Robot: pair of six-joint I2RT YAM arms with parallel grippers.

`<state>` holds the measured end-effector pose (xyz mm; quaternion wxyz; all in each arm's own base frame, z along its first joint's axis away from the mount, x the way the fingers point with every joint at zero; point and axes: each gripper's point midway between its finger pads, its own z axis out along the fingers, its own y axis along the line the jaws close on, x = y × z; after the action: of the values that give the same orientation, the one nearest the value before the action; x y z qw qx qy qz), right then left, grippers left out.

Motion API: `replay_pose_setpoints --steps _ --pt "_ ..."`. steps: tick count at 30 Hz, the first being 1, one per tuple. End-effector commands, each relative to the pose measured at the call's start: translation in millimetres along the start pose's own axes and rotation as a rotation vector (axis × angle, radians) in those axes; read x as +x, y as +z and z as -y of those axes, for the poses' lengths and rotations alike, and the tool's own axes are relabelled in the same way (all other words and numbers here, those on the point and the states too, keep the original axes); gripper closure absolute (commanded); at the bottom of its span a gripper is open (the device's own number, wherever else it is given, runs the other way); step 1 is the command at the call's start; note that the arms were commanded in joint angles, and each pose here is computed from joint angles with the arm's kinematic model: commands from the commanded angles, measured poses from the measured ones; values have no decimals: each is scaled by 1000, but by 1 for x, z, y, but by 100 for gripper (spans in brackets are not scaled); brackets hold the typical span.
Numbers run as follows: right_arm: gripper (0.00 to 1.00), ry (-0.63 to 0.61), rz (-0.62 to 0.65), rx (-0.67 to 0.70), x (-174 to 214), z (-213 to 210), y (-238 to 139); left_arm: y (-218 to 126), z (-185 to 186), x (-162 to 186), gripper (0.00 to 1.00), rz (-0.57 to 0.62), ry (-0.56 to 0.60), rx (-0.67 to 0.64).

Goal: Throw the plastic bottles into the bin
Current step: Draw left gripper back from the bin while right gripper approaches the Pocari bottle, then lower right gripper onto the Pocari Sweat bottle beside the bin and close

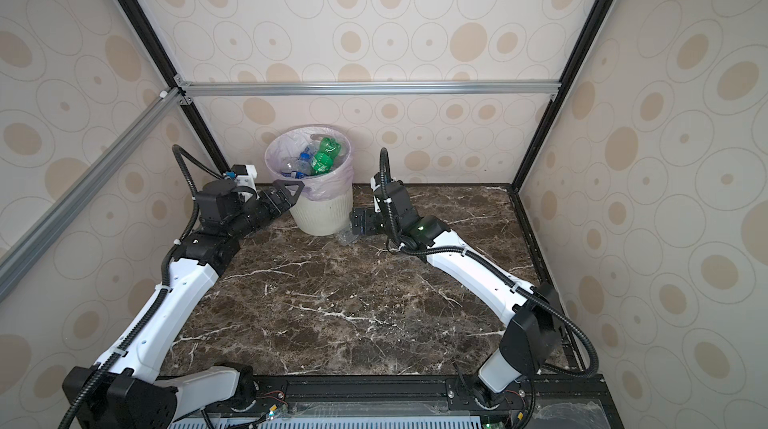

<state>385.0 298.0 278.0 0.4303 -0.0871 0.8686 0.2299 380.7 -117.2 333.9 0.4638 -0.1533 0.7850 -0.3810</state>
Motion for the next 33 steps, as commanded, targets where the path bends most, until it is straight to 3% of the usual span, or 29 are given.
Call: replay_pose_setpoints --steps 1,12,21,33 --pt "0 64 -54 35 8 13 16 -4 -5 11 1 -7 -31 24" --pt "0 204 -116 37 -4 32 79 0 -53 66 1 -113 -108 -36" --pt "0 360 -254 136 50 68 156 2 -77 91 1 -155 -144 -70" --pt "7 462 -368 122 101 74 205 7 -94 112 1 -202 -160 -84"
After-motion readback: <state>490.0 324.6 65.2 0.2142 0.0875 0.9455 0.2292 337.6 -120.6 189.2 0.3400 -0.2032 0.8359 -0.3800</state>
